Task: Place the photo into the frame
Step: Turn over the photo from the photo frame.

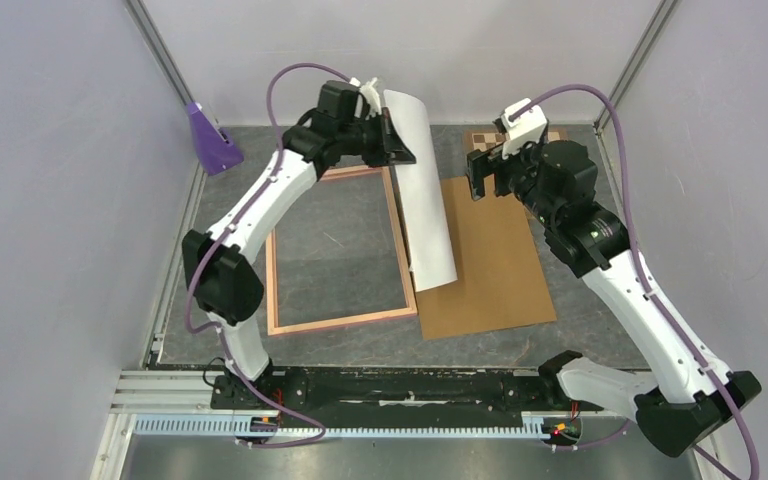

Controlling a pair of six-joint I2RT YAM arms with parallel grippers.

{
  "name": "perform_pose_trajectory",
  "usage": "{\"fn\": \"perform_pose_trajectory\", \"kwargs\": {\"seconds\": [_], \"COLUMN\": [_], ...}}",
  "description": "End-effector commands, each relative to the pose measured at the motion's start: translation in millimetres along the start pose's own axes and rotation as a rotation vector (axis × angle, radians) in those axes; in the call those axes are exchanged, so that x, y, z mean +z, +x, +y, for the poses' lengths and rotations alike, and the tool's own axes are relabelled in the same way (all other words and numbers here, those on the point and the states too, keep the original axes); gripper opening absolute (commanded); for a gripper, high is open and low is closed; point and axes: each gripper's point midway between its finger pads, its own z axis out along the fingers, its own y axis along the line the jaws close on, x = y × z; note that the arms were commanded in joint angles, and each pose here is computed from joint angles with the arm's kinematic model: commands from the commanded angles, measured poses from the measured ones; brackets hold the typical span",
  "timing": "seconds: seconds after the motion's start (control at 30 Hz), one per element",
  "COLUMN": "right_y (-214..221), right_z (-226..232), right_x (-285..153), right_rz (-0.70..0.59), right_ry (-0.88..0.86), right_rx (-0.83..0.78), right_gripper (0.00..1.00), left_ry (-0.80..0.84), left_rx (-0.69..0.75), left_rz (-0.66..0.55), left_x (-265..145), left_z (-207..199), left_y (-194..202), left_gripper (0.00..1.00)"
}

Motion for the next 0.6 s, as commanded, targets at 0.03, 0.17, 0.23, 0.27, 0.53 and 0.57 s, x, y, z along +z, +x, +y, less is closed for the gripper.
{"fn": "perform_pose_trajectory", "kwargs": {"seconds": [0.03,0.17,0.23,0.27,0.53,0.57], "right_y": [6,17,20,21,35,36], "right_z": [-15,-14,-14,-14,-13,-13], "right_x": [-4,2,4,5,11,11], "right_rz": [-0.011,0.007,0.012,0.013,0.036,0.038], "right_ry": [0.049,0.031,0.024,0.02,0.011,0.011], "right_rx": [0.037,0.054,0.059,0.061,0.068,0.068], "right_gripper": [0.91,0.91,0.91,0.91,0.91,0.91], "left_ry": [0.194,0.246,0.262,0.272,0.278,0.243], "left_rx": [0.213,0.259,0.239,0.222,0.067,0.052], "left_rz": [-0.017,0.006,0.021,0.022,0.059,0.055], "left_x": [-72,-113,-132,-142,-185,-187], "left_z": [-29,-29,-23,-20,32,44], "left_y": [-15,-7,-2,-1,27,29], "left_gripper": [0.02,0.02,0.02,0.02,0.02,0.02]}}
